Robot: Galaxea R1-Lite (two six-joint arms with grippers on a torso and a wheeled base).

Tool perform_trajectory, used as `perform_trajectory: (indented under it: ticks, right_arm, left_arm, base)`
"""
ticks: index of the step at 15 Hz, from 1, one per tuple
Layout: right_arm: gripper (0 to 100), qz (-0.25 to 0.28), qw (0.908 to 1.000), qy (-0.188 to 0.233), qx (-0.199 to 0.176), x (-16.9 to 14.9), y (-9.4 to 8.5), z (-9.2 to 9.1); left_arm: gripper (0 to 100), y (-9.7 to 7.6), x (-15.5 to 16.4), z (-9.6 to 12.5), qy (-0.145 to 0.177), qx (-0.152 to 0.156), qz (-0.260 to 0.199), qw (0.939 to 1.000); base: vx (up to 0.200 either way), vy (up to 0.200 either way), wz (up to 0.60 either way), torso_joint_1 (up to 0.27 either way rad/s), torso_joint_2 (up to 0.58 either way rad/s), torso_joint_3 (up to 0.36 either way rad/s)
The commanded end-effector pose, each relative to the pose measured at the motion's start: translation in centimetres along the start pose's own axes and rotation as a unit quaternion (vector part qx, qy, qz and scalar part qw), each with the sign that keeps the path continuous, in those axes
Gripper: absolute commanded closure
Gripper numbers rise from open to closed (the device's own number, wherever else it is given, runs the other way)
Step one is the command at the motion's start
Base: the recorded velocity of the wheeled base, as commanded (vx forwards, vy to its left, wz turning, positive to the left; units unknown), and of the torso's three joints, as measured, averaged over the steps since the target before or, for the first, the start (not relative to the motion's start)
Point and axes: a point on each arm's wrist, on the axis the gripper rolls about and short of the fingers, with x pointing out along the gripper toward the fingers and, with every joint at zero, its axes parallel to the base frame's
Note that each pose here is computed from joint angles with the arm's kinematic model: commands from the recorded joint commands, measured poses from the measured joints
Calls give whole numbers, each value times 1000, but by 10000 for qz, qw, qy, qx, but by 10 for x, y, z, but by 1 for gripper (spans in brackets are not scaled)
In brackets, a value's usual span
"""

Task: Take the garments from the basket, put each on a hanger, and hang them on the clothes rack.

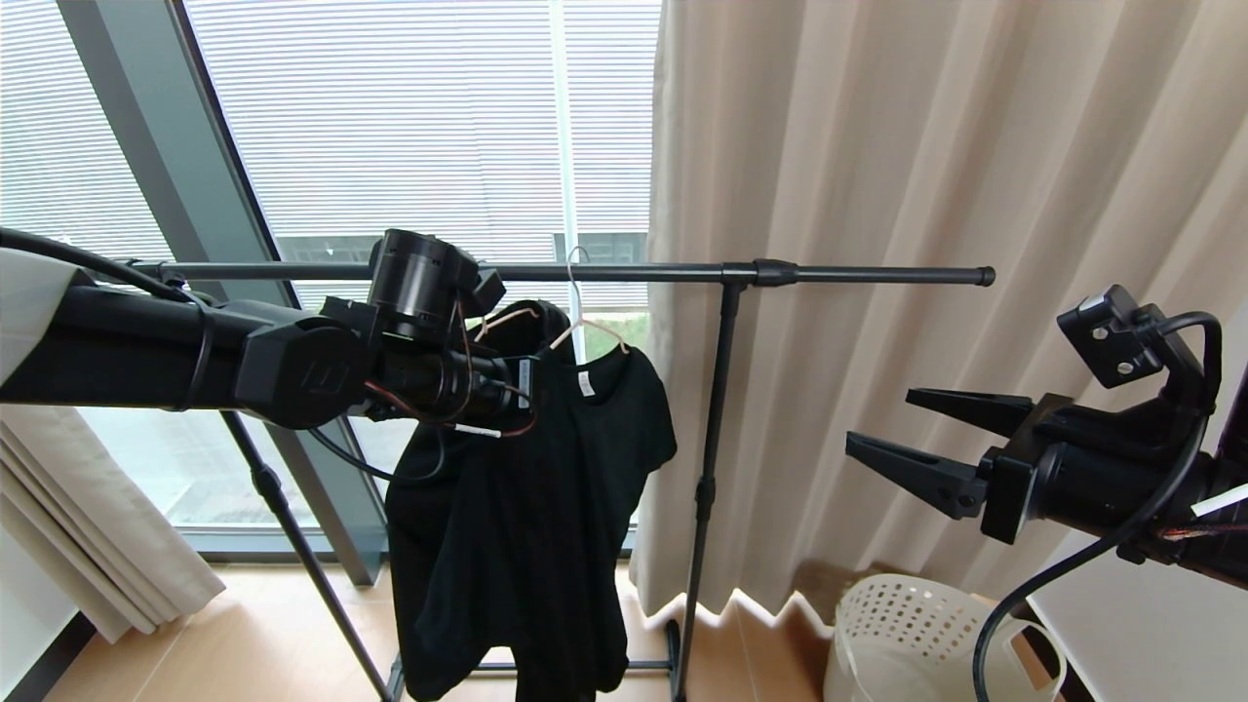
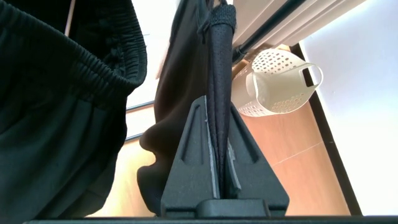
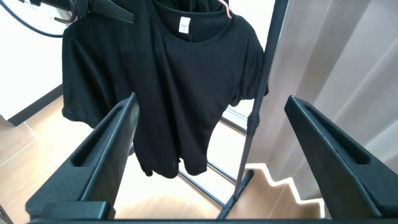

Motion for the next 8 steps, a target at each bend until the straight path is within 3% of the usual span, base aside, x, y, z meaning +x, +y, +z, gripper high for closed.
perform_trajectory:
  ticks: [1,8]
  right_arm:
    - [0,3,10000,4,2,0,0,0]
    - [0,25,10000,0,-6,0,1,0]
  left_arm:
    - [100,0,-1,1,-21,0,7,10000]
    - [100,-1,-2,0,-18,15,58,10000]
  base:
    - [0,0,0,0,0,0]
    - [0,0,0,0,0,0]
